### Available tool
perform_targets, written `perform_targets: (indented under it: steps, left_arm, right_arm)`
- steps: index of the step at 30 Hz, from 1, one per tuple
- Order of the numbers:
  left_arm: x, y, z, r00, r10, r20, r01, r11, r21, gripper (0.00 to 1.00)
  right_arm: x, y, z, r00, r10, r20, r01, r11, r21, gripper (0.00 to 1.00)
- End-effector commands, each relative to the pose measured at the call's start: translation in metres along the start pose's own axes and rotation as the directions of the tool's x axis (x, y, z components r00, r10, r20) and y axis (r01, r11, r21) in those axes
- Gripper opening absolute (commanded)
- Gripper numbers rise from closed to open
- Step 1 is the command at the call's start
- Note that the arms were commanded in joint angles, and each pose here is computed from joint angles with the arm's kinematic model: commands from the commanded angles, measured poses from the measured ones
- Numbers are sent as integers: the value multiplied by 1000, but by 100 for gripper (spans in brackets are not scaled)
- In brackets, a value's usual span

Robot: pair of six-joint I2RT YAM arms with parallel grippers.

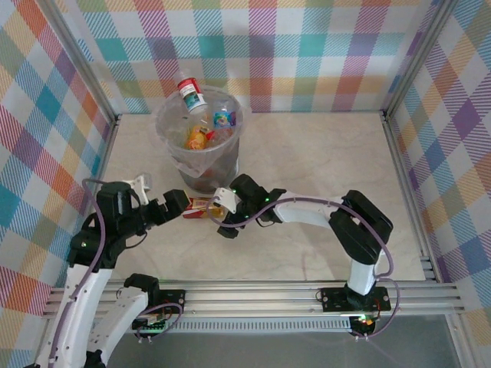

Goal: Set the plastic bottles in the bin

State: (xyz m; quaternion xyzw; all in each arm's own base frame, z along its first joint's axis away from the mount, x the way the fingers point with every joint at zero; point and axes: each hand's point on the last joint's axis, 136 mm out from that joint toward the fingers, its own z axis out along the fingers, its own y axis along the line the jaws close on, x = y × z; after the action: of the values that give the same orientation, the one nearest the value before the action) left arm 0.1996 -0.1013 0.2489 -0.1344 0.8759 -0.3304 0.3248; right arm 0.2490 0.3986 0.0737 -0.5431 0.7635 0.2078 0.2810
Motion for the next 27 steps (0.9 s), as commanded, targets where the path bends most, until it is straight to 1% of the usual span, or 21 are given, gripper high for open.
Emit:
perform_targets:
  steps: [1,4,8,12,15,18,23,27]
  left_arm:
    - [17,8,9,993,-106,-45,107,994,23,100]
    - [28,20,16,984,-169,-52,170,985,15,100]
    - [41,33,32,958,-276,-76,278,960,20,100]
    - [47,42,37,950,-302,-77,303,953,-2,100]
    - [47,48,38,952,-300,-66,299,954,-22,100]
    - [52,53,44,948,-310,-79,308,951,-28,100]
    - [56,62,50,943,-323,-75,320,946,-52,100]
    - [56,64,57,937,-343,-69,342,939,-33,100]
  right_arm:
    - [-10,-6,10,998,-63,8,63,998,25,98]
    - [-9,-11,19,997,-80,-17,80,996,37,98]
    - [-7,-11,27,995,-90,-41,91,996,24,98]
    - [-4,-10,33,996,-79,-49,79,997,11,96]
    - [-3,-9,35,996,-69,-58,69,998,4,91]
    - [-4,-6,33,997,-60,-57,60,998,-5,86]
    - [4,-2,30,996,-44,-74,43,999,-12,78]
    - [10,2,29,996,-27,-83,25,999,-24,71]
